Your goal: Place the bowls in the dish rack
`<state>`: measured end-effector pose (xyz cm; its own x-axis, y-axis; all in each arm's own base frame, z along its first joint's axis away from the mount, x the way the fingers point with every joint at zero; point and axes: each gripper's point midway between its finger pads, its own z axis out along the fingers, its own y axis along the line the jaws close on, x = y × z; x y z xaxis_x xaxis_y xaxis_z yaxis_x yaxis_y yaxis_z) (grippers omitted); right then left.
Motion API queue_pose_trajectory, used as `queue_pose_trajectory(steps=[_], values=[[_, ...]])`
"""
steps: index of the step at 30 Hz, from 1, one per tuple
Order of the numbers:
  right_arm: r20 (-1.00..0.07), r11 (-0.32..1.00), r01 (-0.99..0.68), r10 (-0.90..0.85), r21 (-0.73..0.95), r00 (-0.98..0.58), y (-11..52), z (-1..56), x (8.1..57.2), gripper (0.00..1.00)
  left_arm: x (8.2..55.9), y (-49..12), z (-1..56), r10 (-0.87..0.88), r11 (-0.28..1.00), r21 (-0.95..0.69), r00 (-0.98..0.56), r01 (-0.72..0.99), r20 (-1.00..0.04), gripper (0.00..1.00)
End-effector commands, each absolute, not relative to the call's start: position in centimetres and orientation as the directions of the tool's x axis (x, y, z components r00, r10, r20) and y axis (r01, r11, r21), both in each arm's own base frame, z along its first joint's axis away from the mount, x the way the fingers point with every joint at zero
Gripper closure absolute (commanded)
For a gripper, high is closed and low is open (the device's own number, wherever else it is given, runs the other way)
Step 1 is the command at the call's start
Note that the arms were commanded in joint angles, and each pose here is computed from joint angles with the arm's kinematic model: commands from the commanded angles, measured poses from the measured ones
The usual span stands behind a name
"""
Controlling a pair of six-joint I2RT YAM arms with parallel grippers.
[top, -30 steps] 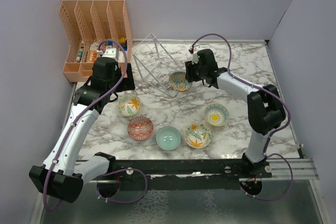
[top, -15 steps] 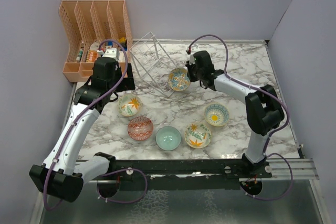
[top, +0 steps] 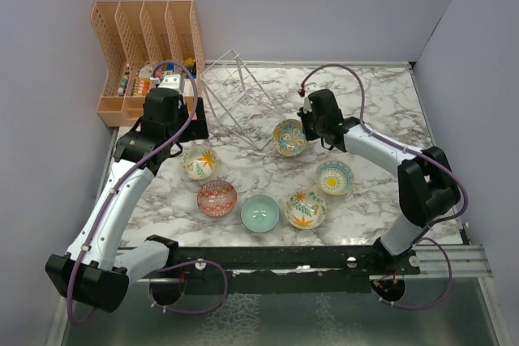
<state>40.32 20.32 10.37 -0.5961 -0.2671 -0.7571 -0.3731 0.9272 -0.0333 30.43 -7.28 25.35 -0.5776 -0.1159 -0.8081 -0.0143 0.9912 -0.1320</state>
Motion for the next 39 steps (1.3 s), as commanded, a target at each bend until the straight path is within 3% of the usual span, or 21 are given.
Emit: queue_pose_trajectory(steps=[1,6,13,14,20,21,30,39], values=[[-0.775,0.955,-0.294,-0.166,0.026,-0.610,18.6,12.2,40.7,0.99,30.9,-7.5,26.0,-0.114,0.991,-0.133,-0.550,-0.005,-0.827,0.01],[-0.719,0.976,-0.170,-0.020,0.137,-0.695,14.5,10.4,41.8,0.99,30.6,-7.5,26.3,-0.116,0.990,-0.138,-0.545,-0.001,-0.830,0.01],[-0.624,0.980,-0.098,0.033,0.174,-0.780,12.2,7.4,41.9,0.98,30.3,-7.4,26.5,-0.121,0.990,-0.140,-0.544,-0.006,-0.830,0.01],[-0.614,0.980,-0.080,0.049,0.181,-0.788,11.8,7.1,41.9,0.94,30.3,-7.4,26.5,-0.122,0.990,-0.141,-0.543,-0.007,-0.831,0.01],[-0.619,0.985,-0.051,0.062,0.163,-0.783,10.8,7.7,41.5,0.47,30.2,-7.2,26.7,-0.119,0.991,-0.135,-0.542,-0.010,-0.832,0.01],[-0.626,0.987,-0.052,0.057,0.154,-0.778,10.7,8.1,41.6,0.43,30.2,-7.2,26.6,-0.119,0.991,-0.135,-0.542,-0.010,-0.832,0.01],[-0.723,0.994,-0.082,-0.004,0.072,-0.691,9.6,14.7,42.0,0.39,30.2,-7.4,26.6,-0.120,0.990,-0.140,-0.542,-0.004,-0.832,0.01],[-0.708,0.944,-0.331,-0.218,0.023,-0.672,17.9,15.4,40.9,0.39,30.2,-7.5,26.7,-0.122,0.989,-0.147,-0.540,0.002,-0.833,0.01]])
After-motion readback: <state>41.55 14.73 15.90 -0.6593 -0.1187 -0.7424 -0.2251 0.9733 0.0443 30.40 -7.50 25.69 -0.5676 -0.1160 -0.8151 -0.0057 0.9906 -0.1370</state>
